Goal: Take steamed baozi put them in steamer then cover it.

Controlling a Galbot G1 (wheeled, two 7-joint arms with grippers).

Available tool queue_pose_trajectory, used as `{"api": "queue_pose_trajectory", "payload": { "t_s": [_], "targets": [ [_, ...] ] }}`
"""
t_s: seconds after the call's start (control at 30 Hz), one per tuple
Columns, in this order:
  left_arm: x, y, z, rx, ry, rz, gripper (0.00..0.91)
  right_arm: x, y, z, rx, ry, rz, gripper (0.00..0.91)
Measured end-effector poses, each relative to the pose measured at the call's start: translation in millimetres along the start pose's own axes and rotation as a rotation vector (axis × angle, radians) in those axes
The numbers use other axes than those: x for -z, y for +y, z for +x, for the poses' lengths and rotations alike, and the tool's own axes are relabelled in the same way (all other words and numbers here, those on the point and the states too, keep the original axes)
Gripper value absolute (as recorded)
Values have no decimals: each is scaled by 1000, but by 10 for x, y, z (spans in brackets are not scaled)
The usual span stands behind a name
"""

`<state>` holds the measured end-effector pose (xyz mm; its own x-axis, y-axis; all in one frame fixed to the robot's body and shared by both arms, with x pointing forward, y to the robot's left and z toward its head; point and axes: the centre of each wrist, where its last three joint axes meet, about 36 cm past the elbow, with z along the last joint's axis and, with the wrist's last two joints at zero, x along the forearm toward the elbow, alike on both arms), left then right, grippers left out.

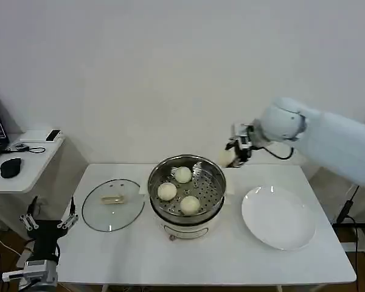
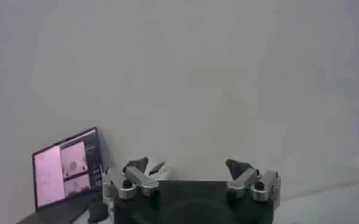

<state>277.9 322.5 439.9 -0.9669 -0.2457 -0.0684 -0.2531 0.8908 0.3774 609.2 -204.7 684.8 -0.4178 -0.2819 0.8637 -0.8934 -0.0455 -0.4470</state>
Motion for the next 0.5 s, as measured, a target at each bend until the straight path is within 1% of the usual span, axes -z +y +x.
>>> {"api": "queue_pose_trajectory", "payload": {
  "t_s": [0.1, 0.2, 0.33, 0.5],
  "targets": [
    [19, 17, 3, 5, -3, -2, 907, 206, 51, -104, 20, -15, -15, 635],
    [21, 33, 4, 9, -3, -3, 907, 295, 102, -202, 37, -13, -32, 635],
    [9, 48, -4, 13, -2, -7, 907, 369, 157, -355, 55, -6, -52, 635],
    [4, 55, -22, 14, -4, -10, 907, 386, 212, -581, 78, 14, -80, 635]
  ]
}}
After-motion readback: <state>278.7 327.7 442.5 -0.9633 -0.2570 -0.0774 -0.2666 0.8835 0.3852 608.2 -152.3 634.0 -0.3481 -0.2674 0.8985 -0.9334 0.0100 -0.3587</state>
